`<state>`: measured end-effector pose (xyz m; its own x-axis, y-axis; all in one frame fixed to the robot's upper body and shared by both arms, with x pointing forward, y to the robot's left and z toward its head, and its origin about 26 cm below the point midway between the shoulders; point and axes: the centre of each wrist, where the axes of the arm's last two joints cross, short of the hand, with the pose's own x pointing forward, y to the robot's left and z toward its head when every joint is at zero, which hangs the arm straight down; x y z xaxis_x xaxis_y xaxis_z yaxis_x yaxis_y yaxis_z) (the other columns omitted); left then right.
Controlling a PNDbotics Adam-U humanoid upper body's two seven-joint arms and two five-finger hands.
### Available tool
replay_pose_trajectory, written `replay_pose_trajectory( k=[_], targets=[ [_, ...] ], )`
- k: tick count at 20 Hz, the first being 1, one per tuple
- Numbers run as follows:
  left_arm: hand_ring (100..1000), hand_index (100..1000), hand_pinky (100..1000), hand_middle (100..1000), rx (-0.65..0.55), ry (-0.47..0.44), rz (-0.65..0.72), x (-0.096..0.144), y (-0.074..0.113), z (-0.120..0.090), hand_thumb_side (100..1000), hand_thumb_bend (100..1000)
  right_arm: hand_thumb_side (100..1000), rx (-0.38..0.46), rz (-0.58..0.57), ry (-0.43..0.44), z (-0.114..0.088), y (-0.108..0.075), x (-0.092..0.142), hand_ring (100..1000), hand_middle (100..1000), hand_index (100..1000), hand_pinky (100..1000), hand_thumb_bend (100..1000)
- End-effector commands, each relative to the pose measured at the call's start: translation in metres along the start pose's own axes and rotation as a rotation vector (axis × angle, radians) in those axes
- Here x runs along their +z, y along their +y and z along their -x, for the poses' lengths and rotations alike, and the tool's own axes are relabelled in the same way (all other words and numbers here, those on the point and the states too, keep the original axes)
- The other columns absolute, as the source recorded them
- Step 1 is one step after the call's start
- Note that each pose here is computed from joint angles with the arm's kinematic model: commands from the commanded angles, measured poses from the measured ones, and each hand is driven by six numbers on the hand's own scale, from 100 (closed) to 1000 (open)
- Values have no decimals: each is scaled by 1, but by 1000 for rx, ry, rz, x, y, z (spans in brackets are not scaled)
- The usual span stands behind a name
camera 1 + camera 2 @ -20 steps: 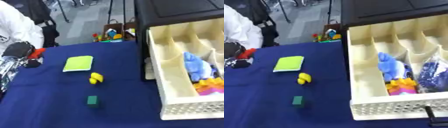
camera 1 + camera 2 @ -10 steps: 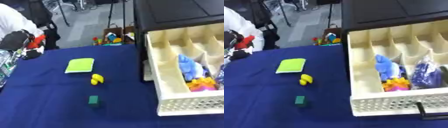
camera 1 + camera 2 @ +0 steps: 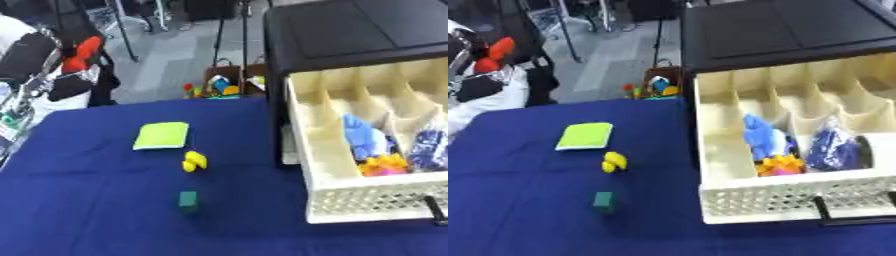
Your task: Pick up objects from table and place into drawer.
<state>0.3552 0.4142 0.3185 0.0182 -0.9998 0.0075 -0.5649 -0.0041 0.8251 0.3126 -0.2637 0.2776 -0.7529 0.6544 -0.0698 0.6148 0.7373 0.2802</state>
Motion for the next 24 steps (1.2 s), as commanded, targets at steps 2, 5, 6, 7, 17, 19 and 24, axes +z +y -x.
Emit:
replay_pose_trajectory(
  k=[2, 5, 6, 7, 17, 19, 24],
  targets=[
    [512, 506, 264, 423, 33, -101, -79, -2, 33, -26, 560, 100, 1000, -47, 77, -49, -1, -1, -4, 615, 593, 769, 566, 100],
    [509, 504, 262, 417, 85, -165, -100, 1, 43, -48, 558, 100, 1000, -47, 77, -44, -1, -1, -3, 614, 595, 768, 565, 100],
    [508, 503, 261, 416, 99, -191, -105, 2, 47, -56, 558, 100, 1000, -47, 77, -42, -1, -1, -2, 614, 595, 767, 565, 100],
    [506, 502, 260, 415, 111, -212, -109, 3, 50, -63, 560, 100, 1000, -41, 77, -41, -1, -2, -2, 613, 596, 767, 565, 100],
    [507, 502, 269, 421, 236, -392, -159, 1, 77, -120, 566, 100, 1000, -47, 75, -27, -2, -1, 2, 611, 602, 758, 563, 100],
    [505, 501, 267, 420, 267, -425, -163, -1, 80, -130, 567, 100, 1000, -47, 75, -25, -3, -1, 3, 611, 603, 758, 563, 100],
    [504, 502, 264, 419, 342, -490, -155, -5, 83, -154, 574, 100, 1000, -51, 77, -27, -3, 0, 2, 610, 605, 757, 562, 100]
  ],
)
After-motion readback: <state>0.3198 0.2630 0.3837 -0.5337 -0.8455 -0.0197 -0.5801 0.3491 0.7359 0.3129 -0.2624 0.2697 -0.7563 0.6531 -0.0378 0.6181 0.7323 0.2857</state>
